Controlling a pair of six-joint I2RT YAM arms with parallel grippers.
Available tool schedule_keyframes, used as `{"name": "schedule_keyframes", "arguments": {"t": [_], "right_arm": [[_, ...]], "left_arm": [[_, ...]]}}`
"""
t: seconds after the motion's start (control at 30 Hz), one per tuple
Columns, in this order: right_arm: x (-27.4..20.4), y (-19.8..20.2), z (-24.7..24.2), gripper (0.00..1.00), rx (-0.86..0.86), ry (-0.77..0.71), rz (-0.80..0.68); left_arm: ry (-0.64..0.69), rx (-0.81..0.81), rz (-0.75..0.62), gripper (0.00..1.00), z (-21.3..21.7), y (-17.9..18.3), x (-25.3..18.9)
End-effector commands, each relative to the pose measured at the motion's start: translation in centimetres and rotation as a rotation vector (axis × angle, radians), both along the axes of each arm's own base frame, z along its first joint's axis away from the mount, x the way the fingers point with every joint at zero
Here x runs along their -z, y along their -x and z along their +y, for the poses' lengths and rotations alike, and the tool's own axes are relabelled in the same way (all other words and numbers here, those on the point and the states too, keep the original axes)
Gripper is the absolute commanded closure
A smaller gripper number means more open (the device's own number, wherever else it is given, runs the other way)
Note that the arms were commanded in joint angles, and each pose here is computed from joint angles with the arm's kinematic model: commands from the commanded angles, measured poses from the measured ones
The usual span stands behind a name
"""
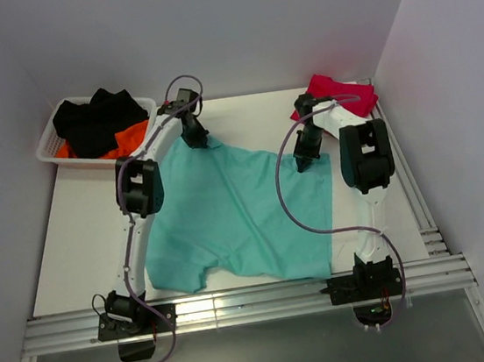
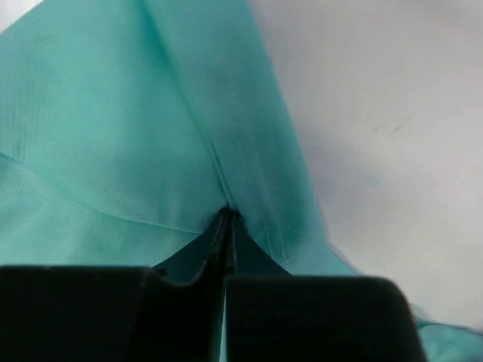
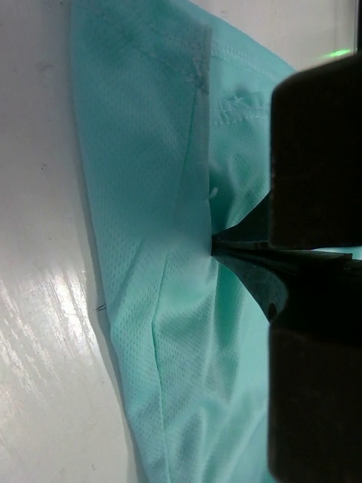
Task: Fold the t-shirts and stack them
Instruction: Flatten the tshirt out
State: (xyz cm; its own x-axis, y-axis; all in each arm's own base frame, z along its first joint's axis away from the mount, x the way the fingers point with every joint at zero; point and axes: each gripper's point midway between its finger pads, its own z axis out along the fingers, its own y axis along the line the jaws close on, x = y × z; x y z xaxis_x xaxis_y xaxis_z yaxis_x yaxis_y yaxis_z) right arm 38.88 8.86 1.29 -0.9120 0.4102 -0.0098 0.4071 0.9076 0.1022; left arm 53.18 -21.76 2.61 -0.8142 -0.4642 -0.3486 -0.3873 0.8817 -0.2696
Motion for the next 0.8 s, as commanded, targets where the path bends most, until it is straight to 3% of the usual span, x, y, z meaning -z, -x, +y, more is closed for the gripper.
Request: {"name": "schedule_keyframes", "arguments": {"t": [0.0,0.03,0.13,0.17,0.27,0.33,0.4,0.5,0.57,0.6,0.63,0.77], "right_arm": [[1.6,-0.1,-0.8,1.00,-0.007,0.020,0.015],[1.6,-0.1,-0.8,1.00,-0.006,0.016,0.017],[1.6,-0.2,-1.0,1.00,-0.004,0.017,0.013],[1.5,-0.2,-1.0,1.00,-0.007,0.022,0.011],[1.6,-0.5,-1.2,1.00,-0.006,0.033,0.005],[1.5,-0.6,-1.3,1.00,-0.008,0.036,0.003],[1.1,-0.9,-1.5,1.00,-0.013,0.054,-0.008],[-0.4,-1.3,-2.0,1.00,-0.008,0.080,-0.037],[-2.3,-1.9,-2.1,1.00,-0.001,0.083,-0.085],[-3.0,-2.0,-2.1,1.00,0.003,0.085,-0.099],[-3.8,-2.1,-2.2,1.00,0.006,0.086,-0.118],[-7.9,-2.2,-0.7,1.00,0.012,0.039,-0.207]], "left_arm": [[0.137,-0.130,-0.069,0.89,1.1,-4.3,0.5],[0.233,-0.109,-0.088,0.87,0.0,-5.0,-0.2],[0.491,-0.041,-0.385,0.66,-2.8,-11.0,-7.4],[0.635,0.059,-0.572,0.51,-4.9,-12.8,-13.8],[0.865,0.130,-0.894,0.27,-6.4,-13.2,-27.2],[0.907,0.135,-0.985,0.15,-5.9,-11.8,-32.7],[0.876,0.176,-1.043,0.11,-5.0,-9.8,-36.9],[0.714,0.200,-0.979,0.11,-3.3,-7.0,-37.0],[0.605,0.187,-0.870,0.14,-2.4,-5.4,-33.3],[0.473,0.151,-0.827,0.15,-0.5,-3.7,-32.7],[0.396,0.122,-0.738,0.16,0.5,-2.6,-28.8],[0.178,0.063,-0.499,0.23,4.2,3.0,-20.1]]}}
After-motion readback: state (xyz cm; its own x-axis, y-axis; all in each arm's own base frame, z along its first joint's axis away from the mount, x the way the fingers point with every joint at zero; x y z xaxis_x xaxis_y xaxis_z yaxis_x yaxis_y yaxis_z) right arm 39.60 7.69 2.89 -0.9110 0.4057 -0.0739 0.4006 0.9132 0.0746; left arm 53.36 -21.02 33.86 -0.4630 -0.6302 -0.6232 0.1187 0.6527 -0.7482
